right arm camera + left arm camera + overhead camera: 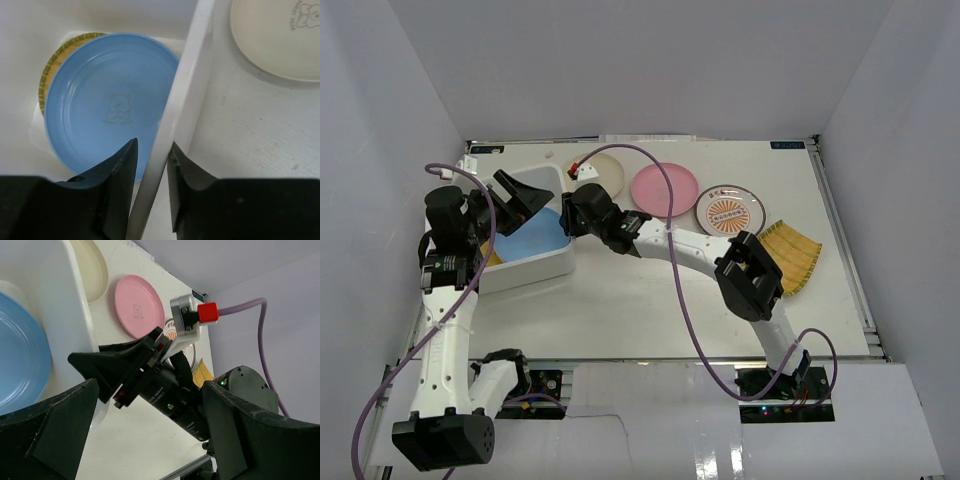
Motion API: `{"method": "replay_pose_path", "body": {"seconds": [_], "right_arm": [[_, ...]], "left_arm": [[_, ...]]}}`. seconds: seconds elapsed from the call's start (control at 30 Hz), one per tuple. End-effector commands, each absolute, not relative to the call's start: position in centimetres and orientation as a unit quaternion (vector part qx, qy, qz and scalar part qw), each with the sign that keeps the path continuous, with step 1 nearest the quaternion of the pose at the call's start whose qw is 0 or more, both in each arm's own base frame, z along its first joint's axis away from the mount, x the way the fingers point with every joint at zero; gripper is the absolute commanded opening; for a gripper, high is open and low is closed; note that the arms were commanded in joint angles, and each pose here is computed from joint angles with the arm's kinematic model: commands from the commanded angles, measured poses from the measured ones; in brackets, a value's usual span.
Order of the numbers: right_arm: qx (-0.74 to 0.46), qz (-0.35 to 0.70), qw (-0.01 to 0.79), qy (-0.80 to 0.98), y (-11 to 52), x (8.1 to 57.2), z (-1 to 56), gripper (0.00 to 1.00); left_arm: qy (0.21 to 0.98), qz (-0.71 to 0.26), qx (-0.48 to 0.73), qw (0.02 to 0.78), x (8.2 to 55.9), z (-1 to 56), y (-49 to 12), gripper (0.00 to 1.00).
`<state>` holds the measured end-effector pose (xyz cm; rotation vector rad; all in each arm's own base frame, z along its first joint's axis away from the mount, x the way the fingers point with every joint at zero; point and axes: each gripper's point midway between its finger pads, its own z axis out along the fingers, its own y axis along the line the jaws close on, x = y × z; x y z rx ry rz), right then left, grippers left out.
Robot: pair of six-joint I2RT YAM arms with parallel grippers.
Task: Place the plates into the plastic bin on the countertop
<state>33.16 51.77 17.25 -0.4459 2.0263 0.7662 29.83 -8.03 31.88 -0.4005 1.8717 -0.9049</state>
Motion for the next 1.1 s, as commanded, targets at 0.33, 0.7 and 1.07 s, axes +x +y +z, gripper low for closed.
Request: {"method": "replay_pose_path", "body": {"seconds": [0.33,0.7,1.07], "right_arm": [[-0.021,0.298,0.534,0.791,54.4,40.5,21.0,0.10],[0.046,0.297,0.539,0.787,52.1,42.6,21.7,0.46],[-0.022,0.410,0.528,0.743,43.9,39.6,29.7,0.80]], "left_arm": [[0.797,-0.324,-0.111,0.498,31.3,30.3,-9.9,0.97],[0.798,-0.309,-0.094,0.508,32.7,30.9,-10.5,0.98],[0.770,-0.352,-0.088,0.524,32.1,34.5,-12.7,0.94]]}}
